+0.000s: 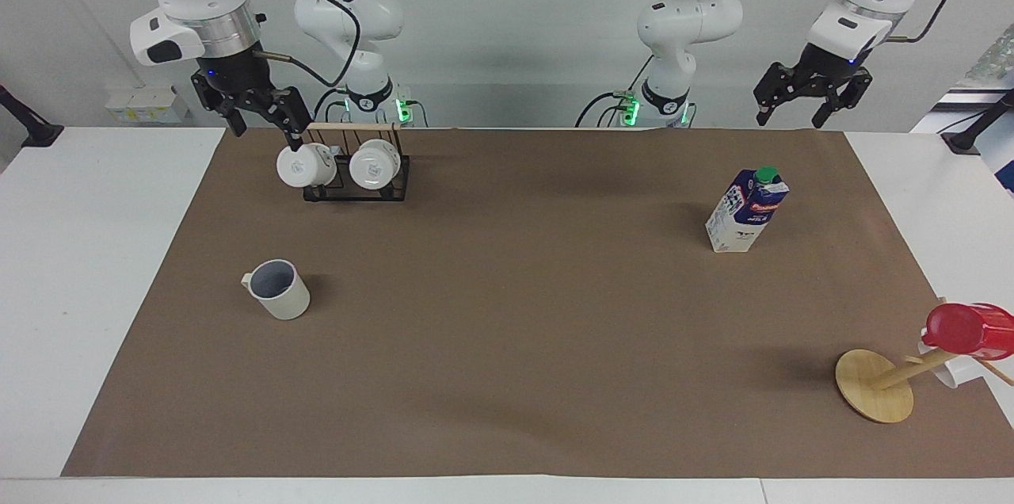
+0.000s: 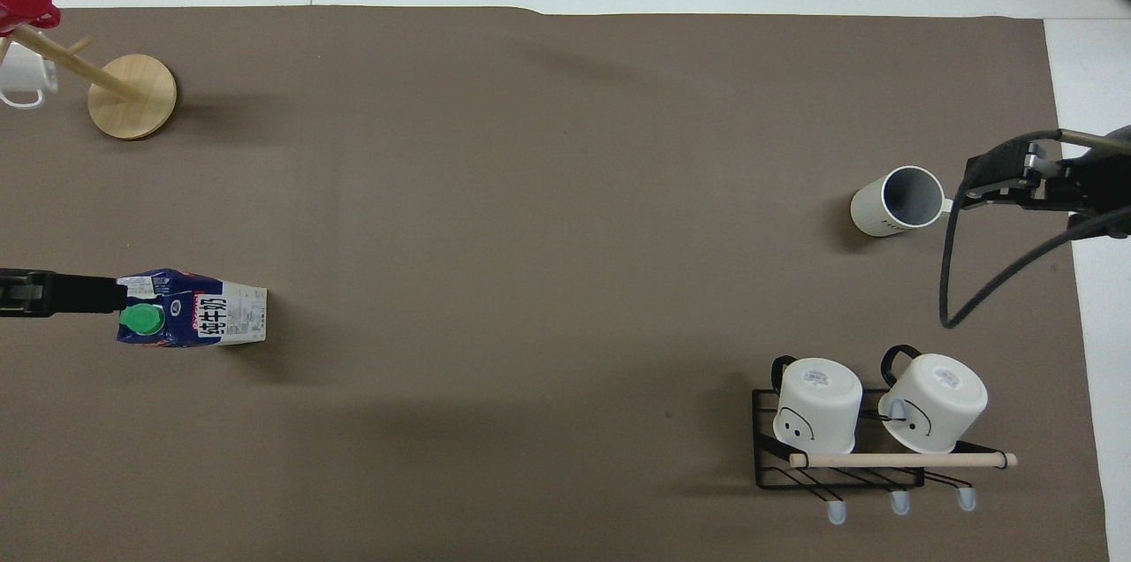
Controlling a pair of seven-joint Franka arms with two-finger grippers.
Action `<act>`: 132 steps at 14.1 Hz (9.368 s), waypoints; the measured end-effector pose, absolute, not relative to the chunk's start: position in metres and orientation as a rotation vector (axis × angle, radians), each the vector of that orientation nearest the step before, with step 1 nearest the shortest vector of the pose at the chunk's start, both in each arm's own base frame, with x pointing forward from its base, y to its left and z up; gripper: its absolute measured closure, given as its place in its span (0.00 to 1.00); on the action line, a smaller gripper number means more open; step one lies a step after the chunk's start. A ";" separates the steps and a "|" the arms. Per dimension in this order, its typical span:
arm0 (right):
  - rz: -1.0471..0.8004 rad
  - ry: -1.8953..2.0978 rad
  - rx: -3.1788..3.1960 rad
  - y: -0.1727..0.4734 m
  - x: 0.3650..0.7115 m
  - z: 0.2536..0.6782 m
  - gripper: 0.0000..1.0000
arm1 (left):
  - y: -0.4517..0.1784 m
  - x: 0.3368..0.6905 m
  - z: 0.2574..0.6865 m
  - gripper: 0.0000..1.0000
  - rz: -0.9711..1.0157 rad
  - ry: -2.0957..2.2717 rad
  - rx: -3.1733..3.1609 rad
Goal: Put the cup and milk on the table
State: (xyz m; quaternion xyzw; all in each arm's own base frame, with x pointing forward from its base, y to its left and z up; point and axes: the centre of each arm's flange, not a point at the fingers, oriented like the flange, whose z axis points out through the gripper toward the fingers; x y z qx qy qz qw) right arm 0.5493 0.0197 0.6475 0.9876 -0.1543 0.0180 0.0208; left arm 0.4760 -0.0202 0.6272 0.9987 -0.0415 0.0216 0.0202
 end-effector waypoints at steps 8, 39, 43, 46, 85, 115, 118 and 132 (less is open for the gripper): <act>0.060 -0.478 3.063 0.020 0.550 0.648 0.00 | -0.020 0.476 0.627 0.00 0.067 -0.129 3.098; 0.198 -0.210 3.117 -0.031 0.626 0.402 0.00 | -0.020 0.476 0.627 0.00 0.067 -0.129 3.098; 0.192 -0.209 3.127 -0.032 0.634 0.356 0.00 | -0.020 0.476 0.627 0.00 0.067 -0.129 3.098; 0.199 -0.205 3.131 -0.031 0.633 0.331 0.21 | -0.020 0.476 0.627 0.00 0.067 -0.129 3.098; 0.213 -0.539 3.054 0.495 0.543 0.350 0.95 | -0.023 0.475 0.617 0.00 0.001 -0.137 3.097; 0.310 -0.648 3.022 0.181 0.580 0.593 0.00 | 0.004 0.496 0.460 0.59 0.076 -0.296 3.091; 0.271 -0.605 3.016 0.117 0.572 0.611 0.00 | -0.023 0.503 0.475 0.60 0.064 -0.205 3.093; 0.156 -0.472 3.050 0.035 0.570 0.638 0.00 | -0.220 0.513 0.452 0.60 0.115 -0.063 3.034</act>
